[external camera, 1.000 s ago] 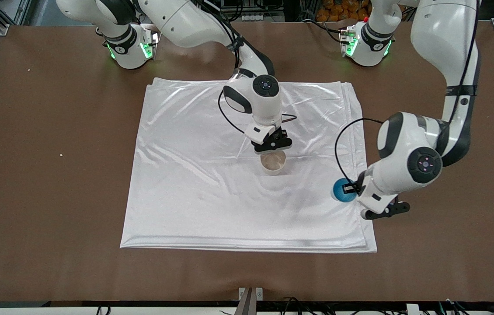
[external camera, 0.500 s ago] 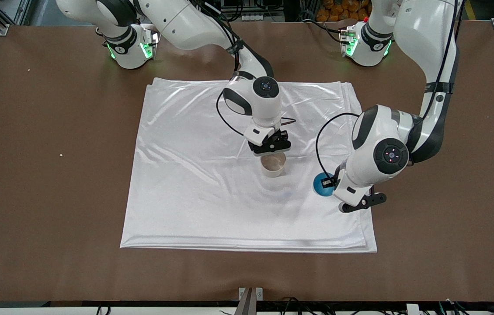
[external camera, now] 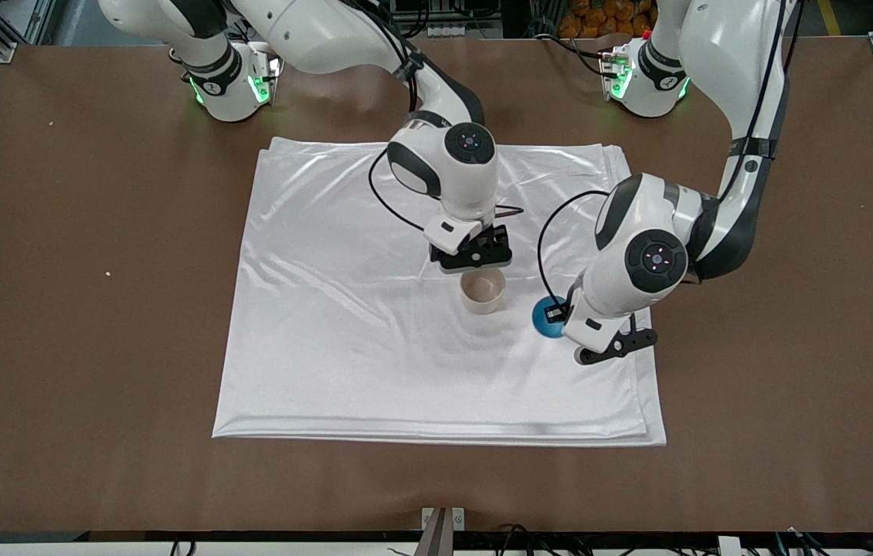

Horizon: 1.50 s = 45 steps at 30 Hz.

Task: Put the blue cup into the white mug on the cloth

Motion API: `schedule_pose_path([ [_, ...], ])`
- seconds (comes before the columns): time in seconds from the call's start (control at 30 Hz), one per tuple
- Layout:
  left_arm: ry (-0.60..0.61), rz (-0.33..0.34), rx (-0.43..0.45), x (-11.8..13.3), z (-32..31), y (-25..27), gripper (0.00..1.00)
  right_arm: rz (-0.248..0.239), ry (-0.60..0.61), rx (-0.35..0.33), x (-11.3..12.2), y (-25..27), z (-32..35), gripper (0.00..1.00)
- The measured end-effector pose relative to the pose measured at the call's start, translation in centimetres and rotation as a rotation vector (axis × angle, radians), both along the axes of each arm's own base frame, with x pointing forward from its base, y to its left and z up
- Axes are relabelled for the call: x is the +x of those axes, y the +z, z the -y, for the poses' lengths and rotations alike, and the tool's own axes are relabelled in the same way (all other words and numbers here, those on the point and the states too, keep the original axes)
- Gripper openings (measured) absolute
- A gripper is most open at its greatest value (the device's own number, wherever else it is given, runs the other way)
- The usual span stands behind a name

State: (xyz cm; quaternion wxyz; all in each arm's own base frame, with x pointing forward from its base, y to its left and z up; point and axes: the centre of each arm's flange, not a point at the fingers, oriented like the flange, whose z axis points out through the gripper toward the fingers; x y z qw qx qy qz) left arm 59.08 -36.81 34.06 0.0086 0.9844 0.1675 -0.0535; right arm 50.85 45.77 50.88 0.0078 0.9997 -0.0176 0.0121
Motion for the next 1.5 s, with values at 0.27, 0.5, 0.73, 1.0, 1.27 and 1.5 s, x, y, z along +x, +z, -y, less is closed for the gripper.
schedule_pose_path([
  [0.27,0.001,-0.013,0.014,-2.1,3.1,-0.8,0.05,-0.006,-0.023,0.024,3.5,7.1,10.5,1.00],
  [0.5,-0.006,-0.034,0.029,-3.0,4.2,-2.5,0.05,0.003,-0.013,0.009,5.5,11.7,21.3,1.00],
  [0.73,-0.009,-0.049,0.041,-3.5,4.7,-3.8,0.05,-0.013,0.011,-0.006,8.0,11.5,30.3,1.00],
  [1.0,-0.010,-0.053,0.044,-3.5,4.8,-4.2,0.05,-0.031,0.056,-0.008,9.8,10.5,39.1,1.00],
  [1.27,-0.014,-0.050,0.041,-3.6,5.2,-5.5,0.05,-0.005,0.043,0.040,10.6,9.2,43.6,1.00],
  [1.5,-0.024,-0.064,0.042,-4.2,6.1,-7.0,0.06,-0.005,0.055,0.039,10.5,8.3,44.0,1.00],
])
